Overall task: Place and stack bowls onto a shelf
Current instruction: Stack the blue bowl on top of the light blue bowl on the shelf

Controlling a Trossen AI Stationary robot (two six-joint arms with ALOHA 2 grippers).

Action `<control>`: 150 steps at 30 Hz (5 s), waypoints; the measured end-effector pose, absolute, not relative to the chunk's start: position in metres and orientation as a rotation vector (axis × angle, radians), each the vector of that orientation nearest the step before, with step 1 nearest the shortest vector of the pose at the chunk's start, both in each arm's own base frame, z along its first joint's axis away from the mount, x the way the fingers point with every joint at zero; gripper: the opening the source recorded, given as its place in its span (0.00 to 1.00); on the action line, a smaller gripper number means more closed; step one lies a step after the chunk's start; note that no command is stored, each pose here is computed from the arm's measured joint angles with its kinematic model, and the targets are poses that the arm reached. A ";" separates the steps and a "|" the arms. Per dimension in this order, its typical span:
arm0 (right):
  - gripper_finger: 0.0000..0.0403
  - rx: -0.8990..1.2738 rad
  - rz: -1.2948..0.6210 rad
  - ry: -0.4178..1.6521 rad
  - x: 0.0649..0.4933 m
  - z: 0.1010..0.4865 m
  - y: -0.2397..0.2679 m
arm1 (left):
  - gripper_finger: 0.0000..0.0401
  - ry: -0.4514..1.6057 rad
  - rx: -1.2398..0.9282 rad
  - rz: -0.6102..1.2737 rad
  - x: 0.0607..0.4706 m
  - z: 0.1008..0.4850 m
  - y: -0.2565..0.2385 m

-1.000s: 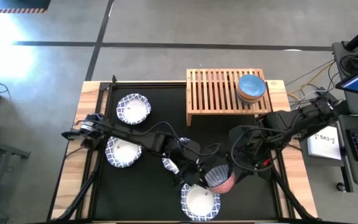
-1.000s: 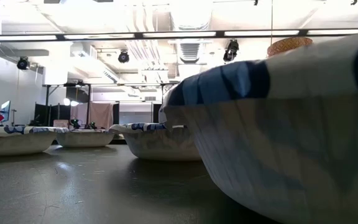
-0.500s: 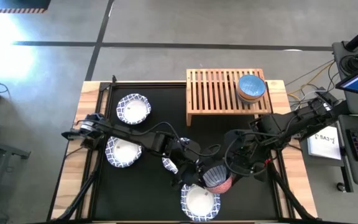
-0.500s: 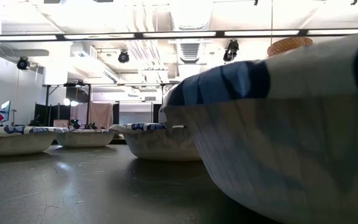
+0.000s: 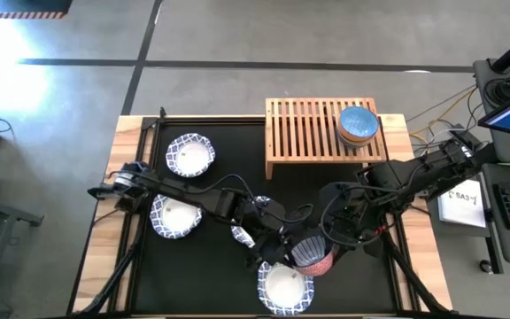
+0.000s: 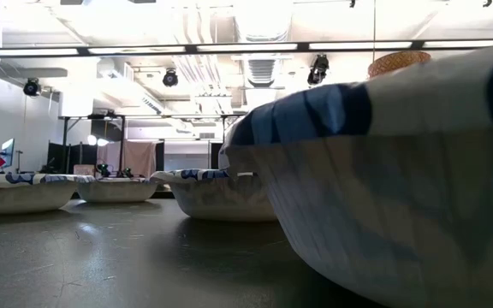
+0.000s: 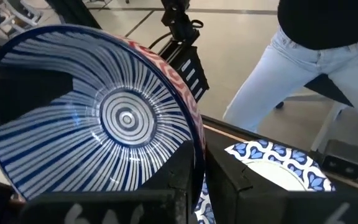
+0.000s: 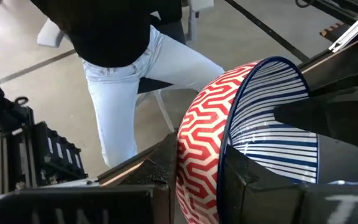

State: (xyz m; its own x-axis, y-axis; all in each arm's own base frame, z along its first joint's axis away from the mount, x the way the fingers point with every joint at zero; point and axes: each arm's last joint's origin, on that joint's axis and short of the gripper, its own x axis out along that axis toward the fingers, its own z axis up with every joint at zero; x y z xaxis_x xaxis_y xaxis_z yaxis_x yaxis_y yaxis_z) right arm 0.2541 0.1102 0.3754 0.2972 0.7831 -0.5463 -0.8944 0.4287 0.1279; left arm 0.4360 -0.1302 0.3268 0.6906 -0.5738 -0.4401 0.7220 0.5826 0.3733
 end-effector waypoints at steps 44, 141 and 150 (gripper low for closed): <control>0.06 0.452 0.710 0.935 0.256 0.380 0.105 | 0.35 0.478 0.365 -0.513 0.436 0.322 -0.125; 0.04 0.334 -0.916 1.143 0.197 0.410 -0.107 | 0.66 0.752 0.465 0.350 0.417 0.344 -0.094; 0.04 0.362 -0.946 1.157 0.197 0.407 -0.117 | 0.66 0.795 0.434 0.368 0.413 0.340 -0.093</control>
